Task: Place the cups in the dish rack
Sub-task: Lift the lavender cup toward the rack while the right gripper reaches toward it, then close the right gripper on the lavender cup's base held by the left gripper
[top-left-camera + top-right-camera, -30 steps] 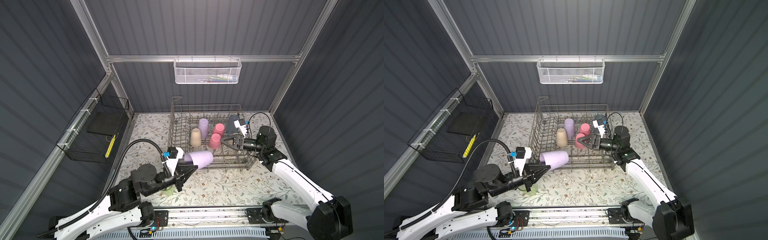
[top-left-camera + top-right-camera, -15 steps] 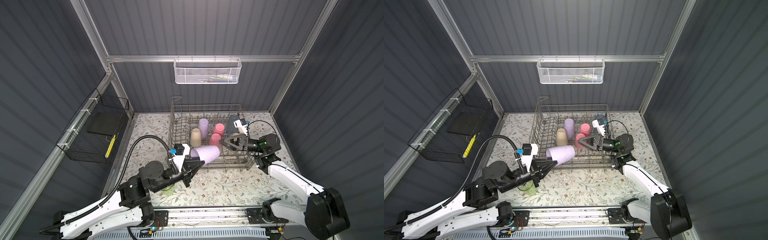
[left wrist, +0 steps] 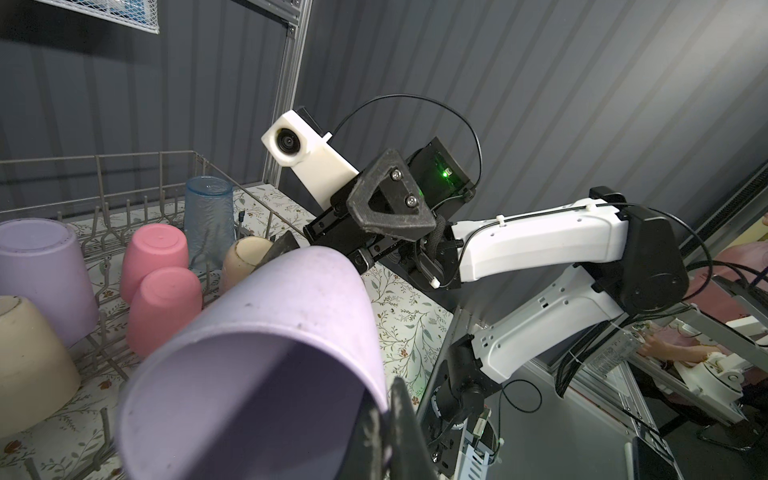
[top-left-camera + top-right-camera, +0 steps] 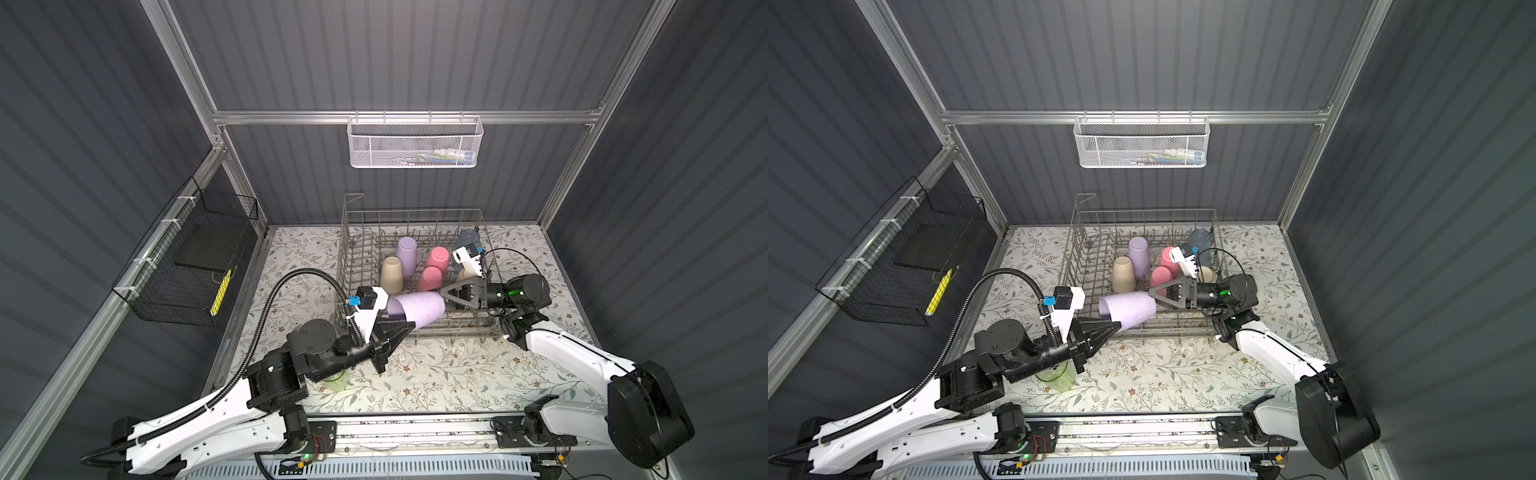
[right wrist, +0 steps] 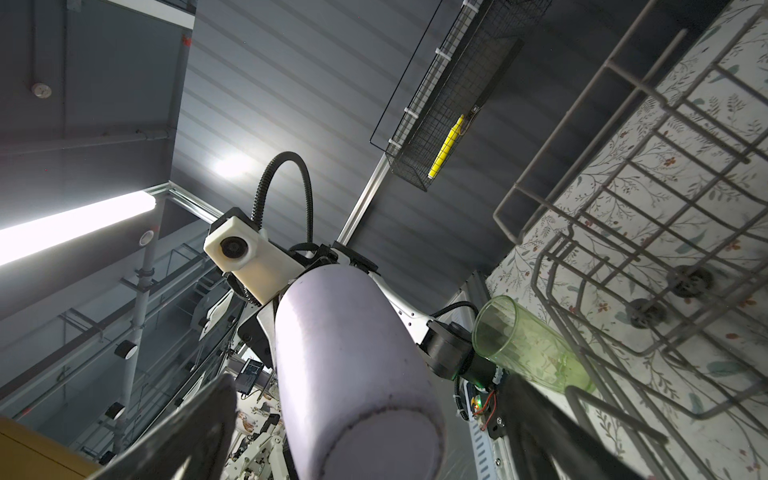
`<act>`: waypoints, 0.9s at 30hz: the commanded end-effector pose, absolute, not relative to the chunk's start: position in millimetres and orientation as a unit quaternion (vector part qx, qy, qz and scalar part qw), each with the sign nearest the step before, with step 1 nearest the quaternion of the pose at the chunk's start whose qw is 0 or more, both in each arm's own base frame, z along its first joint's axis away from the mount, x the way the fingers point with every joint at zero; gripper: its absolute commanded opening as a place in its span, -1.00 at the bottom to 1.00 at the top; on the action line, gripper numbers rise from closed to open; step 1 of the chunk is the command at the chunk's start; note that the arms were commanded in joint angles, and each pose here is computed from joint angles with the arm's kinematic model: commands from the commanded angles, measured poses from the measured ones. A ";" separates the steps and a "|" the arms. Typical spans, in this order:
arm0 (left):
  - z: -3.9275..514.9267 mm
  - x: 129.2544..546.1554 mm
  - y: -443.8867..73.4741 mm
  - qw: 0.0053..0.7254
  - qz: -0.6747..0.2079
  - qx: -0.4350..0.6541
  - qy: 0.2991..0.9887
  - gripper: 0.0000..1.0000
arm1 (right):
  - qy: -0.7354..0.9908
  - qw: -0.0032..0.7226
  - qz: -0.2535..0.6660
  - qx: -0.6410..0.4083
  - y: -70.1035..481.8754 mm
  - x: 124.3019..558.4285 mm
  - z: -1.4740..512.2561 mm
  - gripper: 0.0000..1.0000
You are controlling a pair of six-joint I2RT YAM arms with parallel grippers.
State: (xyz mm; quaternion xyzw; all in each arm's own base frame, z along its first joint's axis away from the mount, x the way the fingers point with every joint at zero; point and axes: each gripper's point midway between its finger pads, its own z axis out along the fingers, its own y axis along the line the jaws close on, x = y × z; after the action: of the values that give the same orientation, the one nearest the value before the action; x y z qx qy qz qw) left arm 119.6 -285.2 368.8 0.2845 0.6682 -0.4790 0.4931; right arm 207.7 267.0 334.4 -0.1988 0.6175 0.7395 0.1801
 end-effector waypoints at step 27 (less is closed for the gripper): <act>368.9 146.2 -295.9 0.472 -0.515 0.273 0.662 -1.00 | 0.568 0.166 0.778 -0.211 293.0 214.4 352.5 0.80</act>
State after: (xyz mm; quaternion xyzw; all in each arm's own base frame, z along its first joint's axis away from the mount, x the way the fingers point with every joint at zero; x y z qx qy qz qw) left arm 146.6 -296.5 359.9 0.2729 0.6756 -0.5039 0.4638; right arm 221.4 293.6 328.8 -0.1828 0.5986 0.7673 0.1396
